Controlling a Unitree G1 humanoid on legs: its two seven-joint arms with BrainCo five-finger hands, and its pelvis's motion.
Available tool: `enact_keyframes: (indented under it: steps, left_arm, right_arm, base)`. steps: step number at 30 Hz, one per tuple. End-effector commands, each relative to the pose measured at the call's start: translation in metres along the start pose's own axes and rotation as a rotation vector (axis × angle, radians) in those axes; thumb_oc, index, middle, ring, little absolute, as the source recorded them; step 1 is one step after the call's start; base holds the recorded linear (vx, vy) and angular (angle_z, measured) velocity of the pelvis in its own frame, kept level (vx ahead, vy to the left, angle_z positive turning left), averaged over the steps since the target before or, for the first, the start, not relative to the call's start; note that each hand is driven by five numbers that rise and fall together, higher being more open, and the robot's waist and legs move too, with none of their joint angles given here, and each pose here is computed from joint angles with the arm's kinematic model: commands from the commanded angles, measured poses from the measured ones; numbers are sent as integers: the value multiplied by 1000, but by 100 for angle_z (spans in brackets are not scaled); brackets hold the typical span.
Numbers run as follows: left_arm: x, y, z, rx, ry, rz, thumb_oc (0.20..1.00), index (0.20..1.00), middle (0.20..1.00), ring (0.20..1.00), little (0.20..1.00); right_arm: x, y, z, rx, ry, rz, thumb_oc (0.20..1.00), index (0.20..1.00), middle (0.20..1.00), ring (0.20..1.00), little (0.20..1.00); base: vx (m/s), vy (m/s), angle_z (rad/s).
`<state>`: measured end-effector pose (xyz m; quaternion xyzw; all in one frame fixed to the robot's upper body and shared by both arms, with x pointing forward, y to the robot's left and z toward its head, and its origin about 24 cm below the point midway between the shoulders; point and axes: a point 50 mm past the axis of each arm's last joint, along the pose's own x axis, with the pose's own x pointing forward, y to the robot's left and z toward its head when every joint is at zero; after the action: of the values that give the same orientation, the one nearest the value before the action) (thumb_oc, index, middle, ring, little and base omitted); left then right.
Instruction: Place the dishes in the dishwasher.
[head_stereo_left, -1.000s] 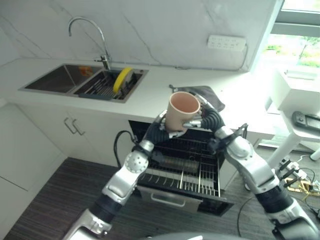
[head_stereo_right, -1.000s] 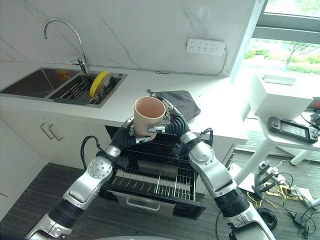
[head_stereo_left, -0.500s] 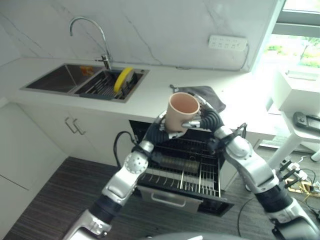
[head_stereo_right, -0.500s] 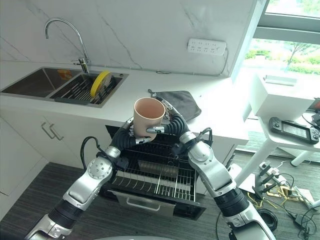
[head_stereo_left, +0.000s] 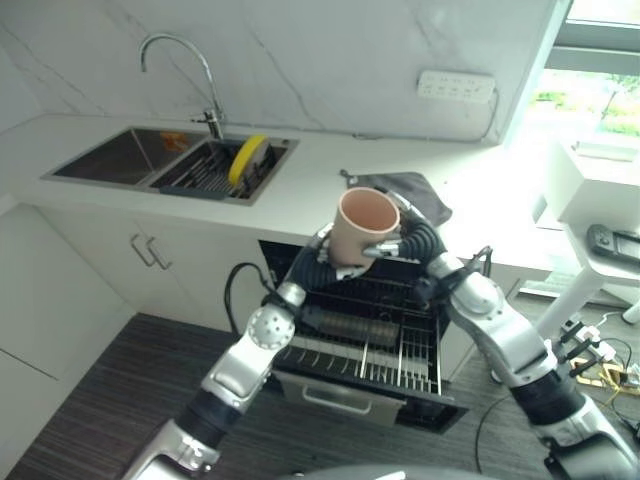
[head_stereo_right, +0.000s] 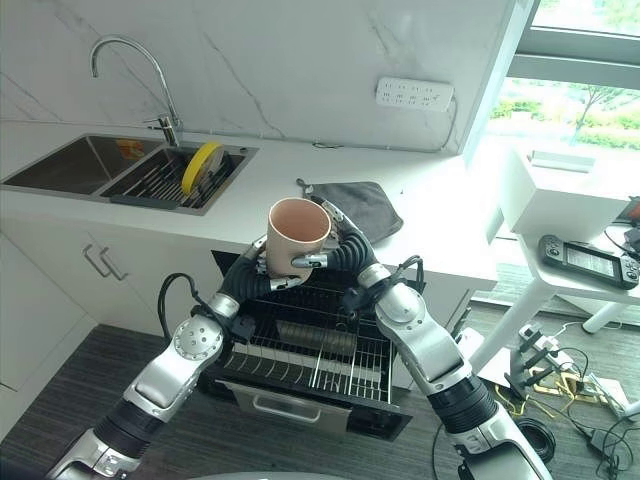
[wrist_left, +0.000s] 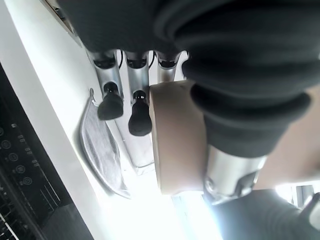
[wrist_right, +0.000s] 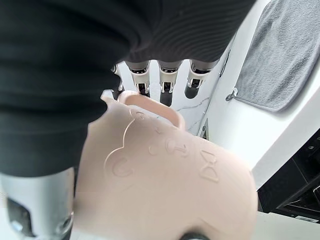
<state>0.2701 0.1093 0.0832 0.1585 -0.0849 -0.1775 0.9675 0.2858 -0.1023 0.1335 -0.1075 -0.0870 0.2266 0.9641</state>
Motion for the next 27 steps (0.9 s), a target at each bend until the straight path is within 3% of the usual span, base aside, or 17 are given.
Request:
enact_keyframes:
  steps: [1,2,3,27]
  left_arm:
    - [15,-5,37,106,-217,-82,200,200,200,200,200]
    - [15,-5,37,106,-217,-83,200,200,200,200,200]
    - [15,-6,36,107,-218,-85,200,200,200,200,200]
    - [13,-9,33,105,-220,-103,200,200,200,200,200]
  right_arm:
    - [24,18,61,-18,-263,103,551,551,551,551,551]
    - [24,19,61,-19,-264,104,294,294,294,294,294]
    - [23,19,62,-28,-270,109,200,200,200,200,200]
    - [17,14,82,-144,-426,87,200,200,200,200,200]
  base:
    - [0,0,0]
    - [0,0,0]
    - [0,0,0]
    - [0,0,0]
